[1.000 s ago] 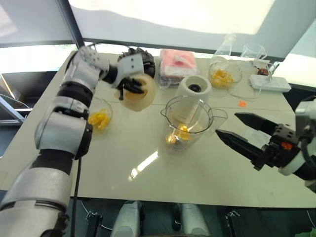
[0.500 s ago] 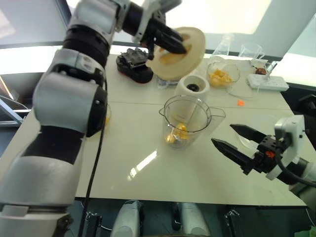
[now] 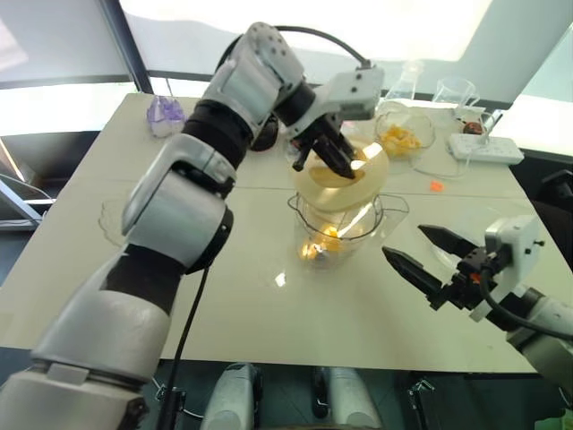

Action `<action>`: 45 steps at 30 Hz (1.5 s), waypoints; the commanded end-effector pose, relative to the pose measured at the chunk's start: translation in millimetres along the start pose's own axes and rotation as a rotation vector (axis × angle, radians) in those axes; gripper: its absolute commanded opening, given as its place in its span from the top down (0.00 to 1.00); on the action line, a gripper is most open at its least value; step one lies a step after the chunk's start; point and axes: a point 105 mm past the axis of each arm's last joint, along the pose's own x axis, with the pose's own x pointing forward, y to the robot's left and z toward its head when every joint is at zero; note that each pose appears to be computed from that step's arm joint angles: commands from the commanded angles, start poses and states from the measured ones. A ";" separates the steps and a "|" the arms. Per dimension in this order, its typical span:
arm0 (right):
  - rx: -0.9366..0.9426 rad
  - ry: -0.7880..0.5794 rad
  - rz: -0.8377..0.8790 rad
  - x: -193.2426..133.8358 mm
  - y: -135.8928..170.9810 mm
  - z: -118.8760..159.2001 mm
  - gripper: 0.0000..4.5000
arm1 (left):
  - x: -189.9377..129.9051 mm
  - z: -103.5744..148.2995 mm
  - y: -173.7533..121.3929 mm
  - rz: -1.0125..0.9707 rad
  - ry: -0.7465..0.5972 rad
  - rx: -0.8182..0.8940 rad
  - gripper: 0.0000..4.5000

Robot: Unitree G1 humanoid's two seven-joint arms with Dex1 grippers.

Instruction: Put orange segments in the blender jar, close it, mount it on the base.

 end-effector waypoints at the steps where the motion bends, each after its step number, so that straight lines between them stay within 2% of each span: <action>1: -0.019 -0.027 0.005 0.7 7.2 2.8 0.00 | 10.2 3.9 -3.0 -0.034 0.027 0.049 0.95; 8: -0.015 -0.045 -0.021 2.9 8.6 0.8 0.00 | 30.6 -11.2 -12.3 -0.108 0.115 0.099 0.95; 17: -0.006 -0.063 -0.055 5.1 11.8 -4.5 0.00 | 41.5 -8.6 -21.3 -0.168 0.122 0.093 0.95; 21: -0.001 -0.074 -0.064 7.7 12.8 -6.3 0.00 | 46.5 -16.8 -25.0 -0.186 0.163 -0.016 0.95; 28: -0.037 -0.084 -0.136 15.3 2.5 -12.6 0.00 | 52.8 -24.9 -37.7 -0.225 0.101 -0.155 0.95; 33: -0.095 -0.073 -0.198 24.5 -6.7 -17.8 0.00 | 60.5 -35.8 -42.3 -0.225 0.160 -0.272 0.95; 41: -0.169 -0.018 -0.258 29.2 -19.3 -33.3 0.00 | 61.4 -43.0 -42.4 -0.208 0.174 -0.208 0.95; 45: -0.191 -0.011 -0.321 39.9 -36.5 -41.9 0.00 | 63.6 -46.3 -41.7 -0.198 0.172 -0.193 0.95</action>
